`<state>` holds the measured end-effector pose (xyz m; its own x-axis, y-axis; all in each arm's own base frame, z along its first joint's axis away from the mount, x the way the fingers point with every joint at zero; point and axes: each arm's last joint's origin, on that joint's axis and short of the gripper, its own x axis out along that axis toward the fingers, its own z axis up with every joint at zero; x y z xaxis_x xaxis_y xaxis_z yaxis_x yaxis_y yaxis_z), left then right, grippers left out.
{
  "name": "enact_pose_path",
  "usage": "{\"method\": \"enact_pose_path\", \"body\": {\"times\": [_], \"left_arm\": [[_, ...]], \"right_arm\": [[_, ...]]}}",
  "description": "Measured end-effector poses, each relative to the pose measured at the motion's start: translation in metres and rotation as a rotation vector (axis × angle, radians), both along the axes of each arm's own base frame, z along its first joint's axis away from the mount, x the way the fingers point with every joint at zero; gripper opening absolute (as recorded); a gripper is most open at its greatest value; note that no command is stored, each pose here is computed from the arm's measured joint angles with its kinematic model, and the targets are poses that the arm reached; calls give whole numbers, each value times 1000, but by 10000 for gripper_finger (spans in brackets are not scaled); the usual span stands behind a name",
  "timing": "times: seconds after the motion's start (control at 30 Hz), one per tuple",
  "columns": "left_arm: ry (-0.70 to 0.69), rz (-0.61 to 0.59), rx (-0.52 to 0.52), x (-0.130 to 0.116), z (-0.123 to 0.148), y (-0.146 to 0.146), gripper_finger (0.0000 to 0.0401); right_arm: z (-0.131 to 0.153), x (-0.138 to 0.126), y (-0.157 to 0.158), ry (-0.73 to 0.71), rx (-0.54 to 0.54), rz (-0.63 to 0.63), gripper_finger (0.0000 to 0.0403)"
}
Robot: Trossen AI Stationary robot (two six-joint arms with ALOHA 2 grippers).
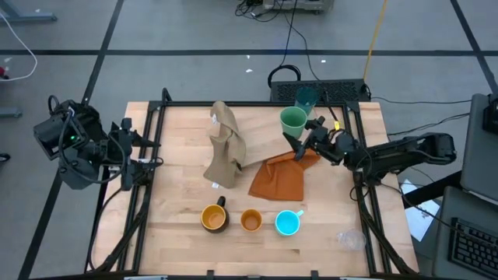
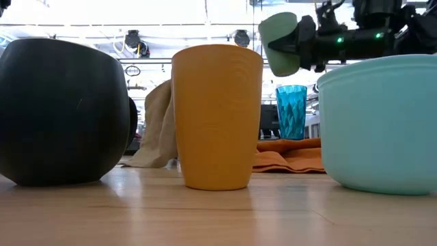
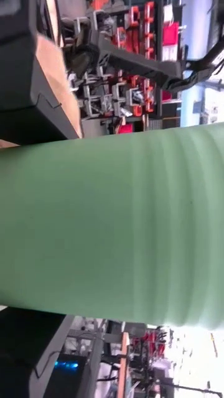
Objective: Stack small to large cups/mugs on shelf
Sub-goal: Put the green cup on the shelf
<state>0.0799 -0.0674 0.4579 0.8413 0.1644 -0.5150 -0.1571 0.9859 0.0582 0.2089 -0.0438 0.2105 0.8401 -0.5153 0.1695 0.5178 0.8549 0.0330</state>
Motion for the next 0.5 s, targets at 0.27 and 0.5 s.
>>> {"method": "enact_pose_path", "body": {"times": [0.27,0.5], "left_arm": [[3,1,2,1,-1,-2,241],[12,0,-4,3,-1,-4,241]], "right_arm": [[-17,11,-10,-10,15,-32,317],[-28,29,-18,33,32,-49,317]]}}
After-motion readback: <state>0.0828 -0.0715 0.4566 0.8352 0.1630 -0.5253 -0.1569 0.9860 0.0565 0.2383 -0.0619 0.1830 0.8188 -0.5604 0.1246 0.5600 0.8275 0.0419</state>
